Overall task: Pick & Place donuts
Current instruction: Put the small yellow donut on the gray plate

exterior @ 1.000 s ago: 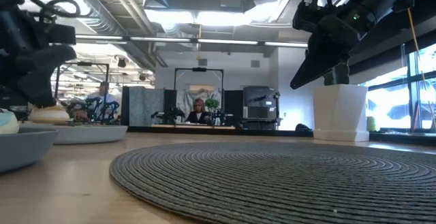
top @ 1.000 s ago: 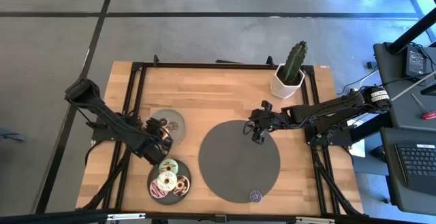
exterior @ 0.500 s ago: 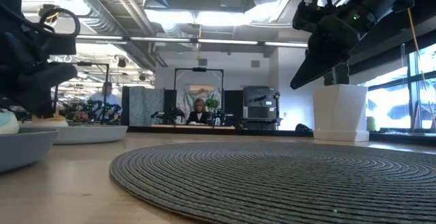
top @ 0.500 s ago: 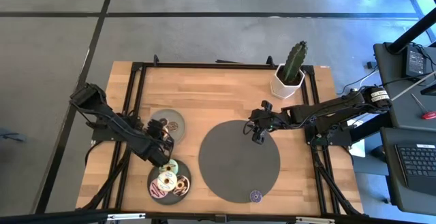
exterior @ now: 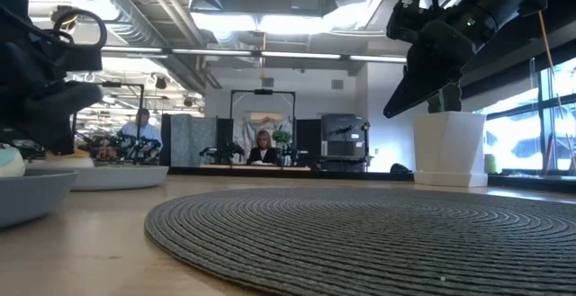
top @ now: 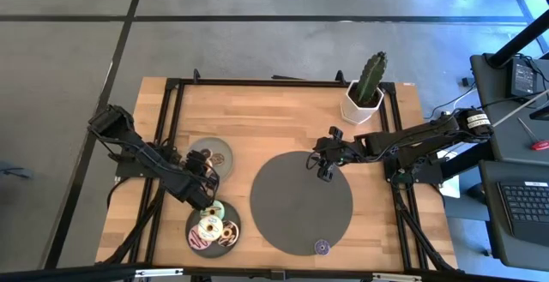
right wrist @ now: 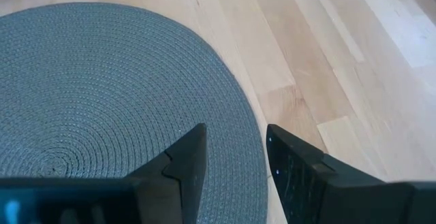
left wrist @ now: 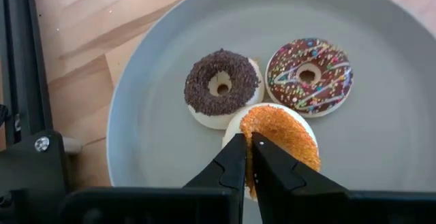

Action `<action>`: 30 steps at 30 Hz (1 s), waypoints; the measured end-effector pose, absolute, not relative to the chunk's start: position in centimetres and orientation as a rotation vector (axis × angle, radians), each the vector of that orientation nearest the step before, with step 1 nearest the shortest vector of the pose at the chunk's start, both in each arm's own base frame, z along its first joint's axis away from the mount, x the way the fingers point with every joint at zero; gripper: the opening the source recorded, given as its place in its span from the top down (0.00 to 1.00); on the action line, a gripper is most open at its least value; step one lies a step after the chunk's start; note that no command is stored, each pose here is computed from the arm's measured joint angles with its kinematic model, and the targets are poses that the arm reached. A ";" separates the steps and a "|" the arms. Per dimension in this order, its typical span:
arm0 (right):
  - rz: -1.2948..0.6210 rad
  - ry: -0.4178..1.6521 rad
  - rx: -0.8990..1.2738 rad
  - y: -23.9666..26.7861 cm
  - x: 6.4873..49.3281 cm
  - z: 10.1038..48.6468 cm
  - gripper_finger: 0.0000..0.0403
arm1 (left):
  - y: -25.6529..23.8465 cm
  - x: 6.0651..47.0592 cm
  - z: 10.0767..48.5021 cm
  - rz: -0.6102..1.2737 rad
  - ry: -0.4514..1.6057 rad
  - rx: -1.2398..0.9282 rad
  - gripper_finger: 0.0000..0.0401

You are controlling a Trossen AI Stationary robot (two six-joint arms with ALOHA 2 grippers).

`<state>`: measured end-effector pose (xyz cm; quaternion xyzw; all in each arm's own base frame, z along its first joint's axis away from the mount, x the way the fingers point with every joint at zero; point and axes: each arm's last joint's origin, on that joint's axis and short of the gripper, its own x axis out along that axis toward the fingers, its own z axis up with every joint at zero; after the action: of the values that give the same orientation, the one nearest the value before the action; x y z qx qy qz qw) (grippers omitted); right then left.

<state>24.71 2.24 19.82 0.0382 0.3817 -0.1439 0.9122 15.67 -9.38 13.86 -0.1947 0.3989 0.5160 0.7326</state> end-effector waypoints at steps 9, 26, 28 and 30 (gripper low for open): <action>-0.297 0.786 0.081 2.2 24.7 19.8 0.62 | -9.4 15.7 13.9 1.135 0.872 -0.428 0.96; -0.298 0.786 0.082 2.2 24.7 19.8 0.62 | -8.7 16.0 13.8 1.168 0.904 -0.442 0.88; -0.297 0.786 0.082 2.2 24.7 19.8 0.62 | -8.7 16.0 13.8 1.172 0.923 -0.452 0.85; -0.298 0.787 0.082 2.2 24.7 19.8 0.62 | -8.7 16.0 13.8 1.172 0.934 -0.456 0.81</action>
<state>24.71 2.24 19.82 0.0397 0.3817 -0.1444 0.9121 15.98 -8.74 13.79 -0.2052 0.4207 0.5278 0.7087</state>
